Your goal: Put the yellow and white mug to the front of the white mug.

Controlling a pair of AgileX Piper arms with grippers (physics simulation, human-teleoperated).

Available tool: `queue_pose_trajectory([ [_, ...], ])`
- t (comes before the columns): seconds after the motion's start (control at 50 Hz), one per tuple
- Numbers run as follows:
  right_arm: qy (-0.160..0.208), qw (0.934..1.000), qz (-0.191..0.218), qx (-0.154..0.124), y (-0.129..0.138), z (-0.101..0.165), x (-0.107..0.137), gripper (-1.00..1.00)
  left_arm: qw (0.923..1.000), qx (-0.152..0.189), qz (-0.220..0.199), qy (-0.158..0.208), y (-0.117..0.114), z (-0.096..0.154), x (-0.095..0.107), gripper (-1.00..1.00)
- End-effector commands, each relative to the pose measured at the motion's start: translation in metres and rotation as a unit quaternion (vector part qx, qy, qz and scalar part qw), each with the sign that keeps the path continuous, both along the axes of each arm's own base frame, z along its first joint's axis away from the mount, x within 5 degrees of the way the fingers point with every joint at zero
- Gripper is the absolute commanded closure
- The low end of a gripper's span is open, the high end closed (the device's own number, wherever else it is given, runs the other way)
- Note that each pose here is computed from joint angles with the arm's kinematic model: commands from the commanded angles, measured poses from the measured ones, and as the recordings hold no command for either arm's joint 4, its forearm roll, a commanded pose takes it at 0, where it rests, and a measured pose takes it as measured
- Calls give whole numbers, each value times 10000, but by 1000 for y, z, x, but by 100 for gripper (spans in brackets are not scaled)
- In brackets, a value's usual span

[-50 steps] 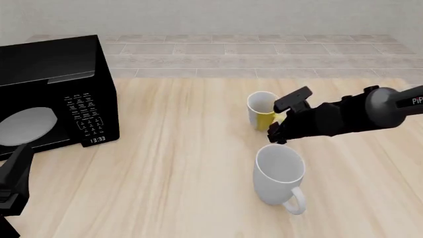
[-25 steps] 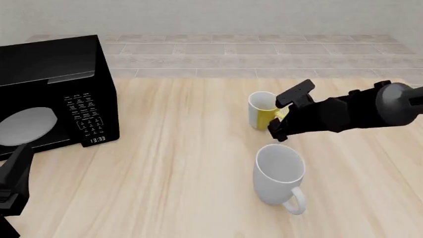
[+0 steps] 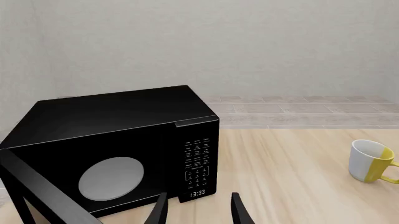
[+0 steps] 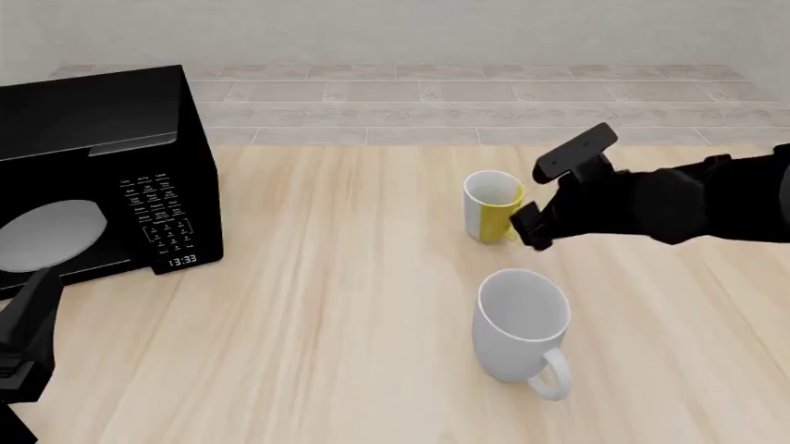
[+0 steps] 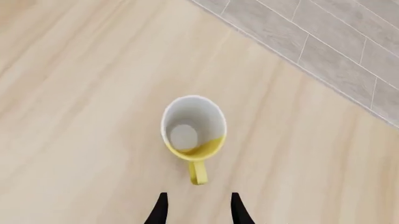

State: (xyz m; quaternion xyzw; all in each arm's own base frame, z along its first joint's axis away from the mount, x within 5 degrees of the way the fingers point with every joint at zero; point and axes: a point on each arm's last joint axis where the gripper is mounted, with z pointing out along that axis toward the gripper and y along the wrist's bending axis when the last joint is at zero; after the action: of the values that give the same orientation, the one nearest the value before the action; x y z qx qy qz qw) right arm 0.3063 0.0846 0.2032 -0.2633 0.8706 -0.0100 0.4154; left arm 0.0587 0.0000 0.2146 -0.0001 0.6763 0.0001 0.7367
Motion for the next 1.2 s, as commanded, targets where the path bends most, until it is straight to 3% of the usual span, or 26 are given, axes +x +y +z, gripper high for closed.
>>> queue_pose_trajectory([
  [0.02,-306,9995,77,75,-3,23,-25,-100,10000,-3,0,0,0,0,0,-100],
  [0.72,-1253,9919,-139,127,-43,64,-116,-100,10000,1,1,-1,0,0,0,-100],
  [1.04,-1436,9892,-180,243,-48,59,-141,-100,10000,0,0,-1,0,0,0,-100],
  [1.2,-1700,9845,-226,360,-52,66,-157,-100,10000,1,0,-1,0,0,0,-100],
])
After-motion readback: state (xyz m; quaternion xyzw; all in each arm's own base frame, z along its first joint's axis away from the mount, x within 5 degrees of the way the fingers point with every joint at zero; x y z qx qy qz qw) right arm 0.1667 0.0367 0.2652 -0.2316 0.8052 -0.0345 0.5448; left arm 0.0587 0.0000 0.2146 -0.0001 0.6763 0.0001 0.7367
